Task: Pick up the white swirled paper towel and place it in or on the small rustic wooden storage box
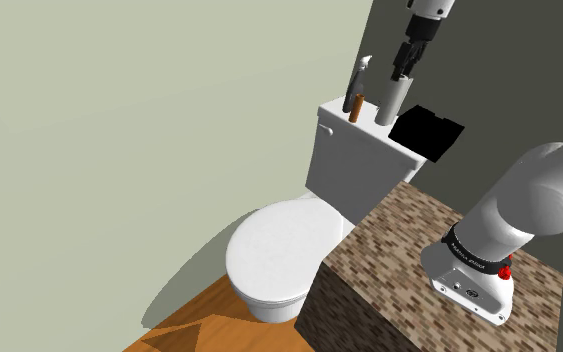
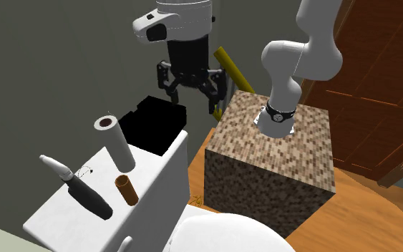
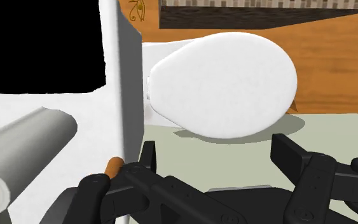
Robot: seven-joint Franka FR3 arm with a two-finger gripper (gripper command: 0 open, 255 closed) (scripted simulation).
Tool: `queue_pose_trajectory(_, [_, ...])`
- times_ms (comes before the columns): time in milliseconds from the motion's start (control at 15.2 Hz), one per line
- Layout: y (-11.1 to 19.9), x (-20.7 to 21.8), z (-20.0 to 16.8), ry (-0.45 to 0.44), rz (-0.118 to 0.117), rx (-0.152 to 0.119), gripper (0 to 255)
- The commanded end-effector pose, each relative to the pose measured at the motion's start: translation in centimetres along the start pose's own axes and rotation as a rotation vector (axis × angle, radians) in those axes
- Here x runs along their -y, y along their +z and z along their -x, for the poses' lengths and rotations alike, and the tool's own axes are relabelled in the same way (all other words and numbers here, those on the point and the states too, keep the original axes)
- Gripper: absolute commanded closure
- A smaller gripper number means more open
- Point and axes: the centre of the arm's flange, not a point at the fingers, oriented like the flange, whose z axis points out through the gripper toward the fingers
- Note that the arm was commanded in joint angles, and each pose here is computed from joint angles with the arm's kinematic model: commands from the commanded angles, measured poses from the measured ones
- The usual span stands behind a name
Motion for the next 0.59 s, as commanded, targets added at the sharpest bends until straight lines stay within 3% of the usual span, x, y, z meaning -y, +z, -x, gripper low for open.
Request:
queue_pose_trajectory(0, [0.6,-2.6,-0.8,-0.003,0.004,0.000,0])
queue_pose_trajectory(528, [2.7,-12.1,-4.4,-0.014,0.017,0.001,0])
